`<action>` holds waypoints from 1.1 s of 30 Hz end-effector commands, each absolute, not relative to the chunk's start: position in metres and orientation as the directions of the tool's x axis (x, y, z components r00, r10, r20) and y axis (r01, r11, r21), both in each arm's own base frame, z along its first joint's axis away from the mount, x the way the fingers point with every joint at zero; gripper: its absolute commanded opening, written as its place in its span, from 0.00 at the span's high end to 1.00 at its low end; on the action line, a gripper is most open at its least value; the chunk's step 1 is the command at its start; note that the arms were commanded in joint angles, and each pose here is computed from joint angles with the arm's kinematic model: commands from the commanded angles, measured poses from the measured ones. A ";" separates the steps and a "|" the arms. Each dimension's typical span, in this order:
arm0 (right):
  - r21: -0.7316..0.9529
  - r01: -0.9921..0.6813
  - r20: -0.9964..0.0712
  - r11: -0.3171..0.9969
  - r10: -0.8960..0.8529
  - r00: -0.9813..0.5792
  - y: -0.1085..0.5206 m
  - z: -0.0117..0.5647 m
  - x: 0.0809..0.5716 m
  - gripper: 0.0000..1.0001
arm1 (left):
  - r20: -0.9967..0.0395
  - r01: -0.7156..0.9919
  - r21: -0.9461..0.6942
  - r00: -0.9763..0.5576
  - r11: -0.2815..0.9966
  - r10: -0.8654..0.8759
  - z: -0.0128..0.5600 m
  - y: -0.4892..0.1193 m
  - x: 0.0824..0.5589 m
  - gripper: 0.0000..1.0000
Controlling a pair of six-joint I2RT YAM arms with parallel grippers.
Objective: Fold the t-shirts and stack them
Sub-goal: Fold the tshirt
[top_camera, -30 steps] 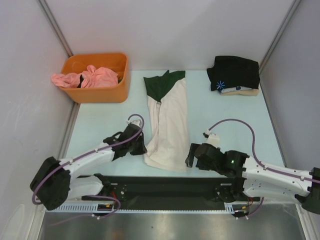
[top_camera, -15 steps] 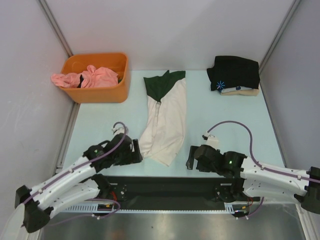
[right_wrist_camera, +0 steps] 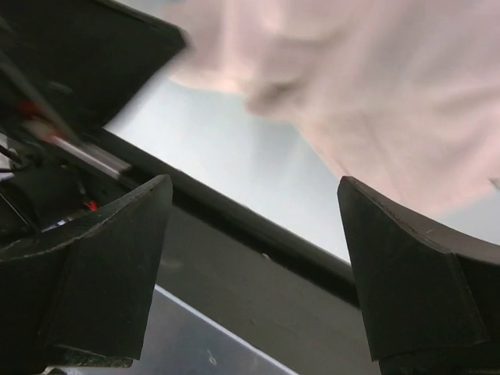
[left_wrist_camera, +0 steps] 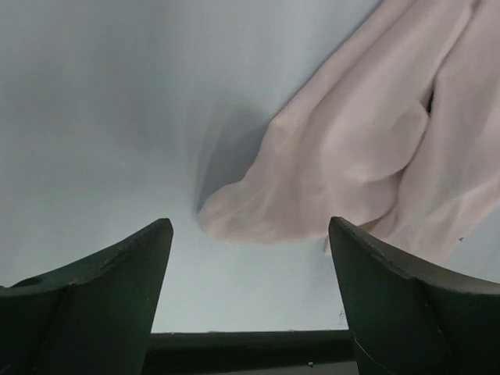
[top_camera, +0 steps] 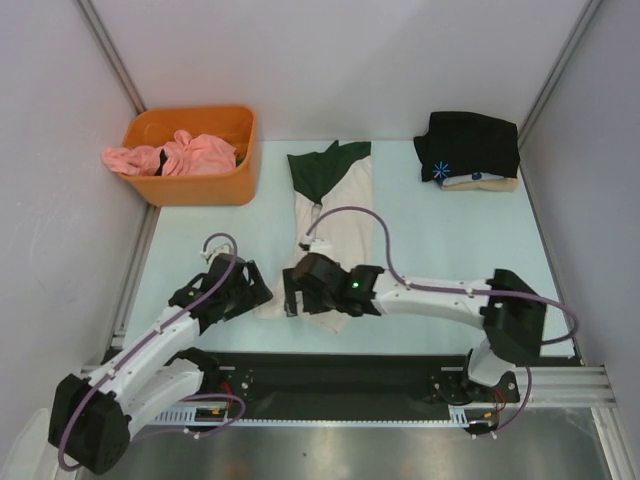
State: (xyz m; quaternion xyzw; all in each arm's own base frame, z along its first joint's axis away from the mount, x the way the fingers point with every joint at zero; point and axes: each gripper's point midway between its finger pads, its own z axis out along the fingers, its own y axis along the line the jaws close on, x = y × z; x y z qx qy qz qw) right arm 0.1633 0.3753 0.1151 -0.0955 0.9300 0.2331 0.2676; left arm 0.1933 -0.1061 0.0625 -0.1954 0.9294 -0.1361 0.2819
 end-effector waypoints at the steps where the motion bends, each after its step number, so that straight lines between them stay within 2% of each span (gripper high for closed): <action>1: 0.384 -0.410 -0.560 0.827 -0.144 -0.816 0.422 0.109 0.171 0.09 | -0.493 -0.166 -0.459 -0.770 0.873 -0.406 0.064 -0.129 0.213 0.15; 4: 0.381 -0.427 -0.553 0.820 -0.168 -0.816 0.441 0.106 0.176 0.13 | -0.456 -0.161 -0.476 -0.795 0.865 -0.399 0.049 -0.137 0.211 0.17; 6: 0.342 -0.412 -0.530 0.845 -0.189 -0.827 0.439 0.088 0.178 0.18 | -0.446 -0.160 -0.485 -0.801 0.860 -0.400 0.044 -0.137 0.209 0.22; 12: 0.314 -0.353 -0.487 0.881 -0.169 -0.857 0.427 0.063 0.175 0.25 | -0.459 -0.145 -0.513 -0.786 0.846 -0.413 0.041 -0.140 0.211 0.34; 15: 0.320 -0.338 -0.484 0.885 -0.154 -0.861 0.426 0.055 0.179 0.28 | -0.451 -0.150 -0.519 -0.788 0.841 -0.419 0.034 -0.141 0.209 0.44; 16: 0.321 -0.337 -0.488 0.885 -0.150 -0.860 0.427 0.055 0.181 0.29 | -0.445 -0.154 -0.519 -0.791 0.841 -0.420 0.032 -0.141 0.209 0.54; 18: 0.323 -0.330 -0.505 0.887 -0.134 -0.853 0.428 0.056 0.187 0.33 | -0.441 -0.162 -0.516 -0.792 0.841 -0.423 0.029 -0.140 0.208 0.65; 19: 0.319 -0.327 -0.506 0.890 -0.131 -0.853 0.427 0.054 0.189 0.36 | -0.441 -0.160 -0.516 -0.792 0.842 -0.421 0.029 -0.140 0.209 0.71; 22: 0.309 -0.309 -0.504 0.899 -0.121 -0.856 0.423 0.049 0.196 0.54 | -0.441 -0.165 -0.515 -0.791 0.841 -0.425 0.030 -0.138 0.208 0.85; 23: 0.309 -0.306 -0.502 0.900 -0.119 -0.857 0.423 0.048 0.197 0.66 | -0.450 -0.160 -0.520 -0.784 0.839 -0.428 0.034 -0.139 0.210 0.86; 25: 0.306 -0.299 -0.499 0.904 -0.115 -0.859 0.419 0.046 0.199 0.76 | -0.450 -0.166 -0.517 -0.782 0.840 -0.432 0.037 -0.137 0.209 0.88; 26: 0.306 -0.299 -0.500 0.904 -0.115 -0.859 0.419 0.046 0.200 0.85 | -0.455 -0.162 -0.523 -0.778 0.837 -0.435 0.042 -0.137 0.211 0.88; 28: 0.301 -0.296 -0.496 0.906 -0.117 -0.861 0.415 0.044 0.198 0.98 | -0.460 -0.158 -0.528 -0.772 0.834 -0.438 0.047 -0.137 0.212 0.88; 33: 0.297 -0.285 -0.521 0.911 -0.096 -0.848 0.398 0.064 0.196 1.00 | -0.470 -0.157 -0.531 -0.763 0.833 -0.443 0.063 -0.136 0.214 0.88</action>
